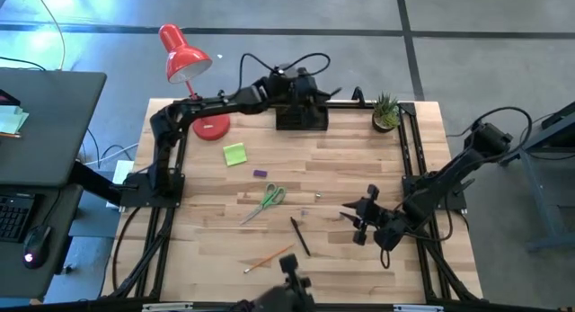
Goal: Pick and place office supplies into organizer
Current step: Put the right black pen into the desk organizer, then put the bottom right blue binder clip into the desk organizer
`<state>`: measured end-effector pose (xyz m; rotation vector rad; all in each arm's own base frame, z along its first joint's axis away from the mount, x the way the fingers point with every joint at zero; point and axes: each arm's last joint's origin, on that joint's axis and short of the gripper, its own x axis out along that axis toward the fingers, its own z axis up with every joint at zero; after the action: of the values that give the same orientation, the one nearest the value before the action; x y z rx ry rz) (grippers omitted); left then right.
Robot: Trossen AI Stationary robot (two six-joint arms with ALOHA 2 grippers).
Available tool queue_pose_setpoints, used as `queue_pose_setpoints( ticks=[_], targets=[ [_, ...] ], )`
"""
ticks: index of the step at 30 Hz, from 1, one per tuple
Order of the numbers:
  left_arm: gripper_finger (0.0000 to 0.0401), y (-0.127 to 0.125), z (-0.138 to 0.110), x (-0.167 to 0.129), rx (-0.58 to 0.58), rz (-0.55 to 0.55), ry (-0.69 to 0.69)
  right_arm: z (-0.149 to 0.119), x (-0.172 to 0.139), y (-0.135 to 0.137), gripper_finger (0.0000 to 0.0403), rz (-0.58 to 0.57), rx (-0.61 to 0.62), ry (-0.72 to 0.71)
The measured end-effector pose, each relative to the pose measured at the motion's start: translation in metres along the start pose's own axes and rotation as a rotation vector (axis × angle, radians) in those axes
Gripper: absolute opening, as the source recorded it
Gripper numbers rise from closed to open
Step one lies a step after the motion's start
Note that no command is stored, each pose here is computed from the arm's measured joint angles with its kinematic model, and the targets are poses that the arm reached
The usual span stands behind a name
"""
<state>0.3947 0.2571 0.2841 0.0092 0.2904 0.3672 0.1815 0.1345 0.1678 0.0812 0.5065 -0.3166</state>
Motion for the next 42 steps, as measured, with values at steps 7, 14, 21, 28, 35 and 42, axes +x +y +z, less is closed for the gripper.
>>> queue_pose_setpoints(
  ticks=[7,14,21,28,35,42],
  targets=[
    [0.0000,0.016,-0.042,-0.003,-0.041,0.170,-0.147,-0.005,0.002,-0.001,0.0112,0.023,-0.025,-0.052],
    [0.0000,0.040,-0.073,-0.015,-0.053,0.291,-0.173,-0.004,0.002,-0.002,0.0112,-0.007,-0.027,-0.076],
    [0.0000,0.066,-0.094,-0.024,-0.073,0.343,-0.125,-0.002,0.003,-0.002,0.0112,-0.010,-0.025,-0.081],
    [0.0000,0.065,-0.111,-0.027,-0.108,0.298,-0.072,0.000,0.003,-0.001,0.0112,-0.001,-0.052,-0.096],
    [0.0031,0.062,-0.130,-0.020,-0.130,0.282,0.026,0.000,0.003,-0.001,0.0112,-0.001,-0.055,-0.095],
    [0.0107,0.063,-0.128,-0.021,-0.128,0.312,0.018,0.000,0.003,-0.001,0.0112,-0.001,-0.051,-0.096]
  ],
)
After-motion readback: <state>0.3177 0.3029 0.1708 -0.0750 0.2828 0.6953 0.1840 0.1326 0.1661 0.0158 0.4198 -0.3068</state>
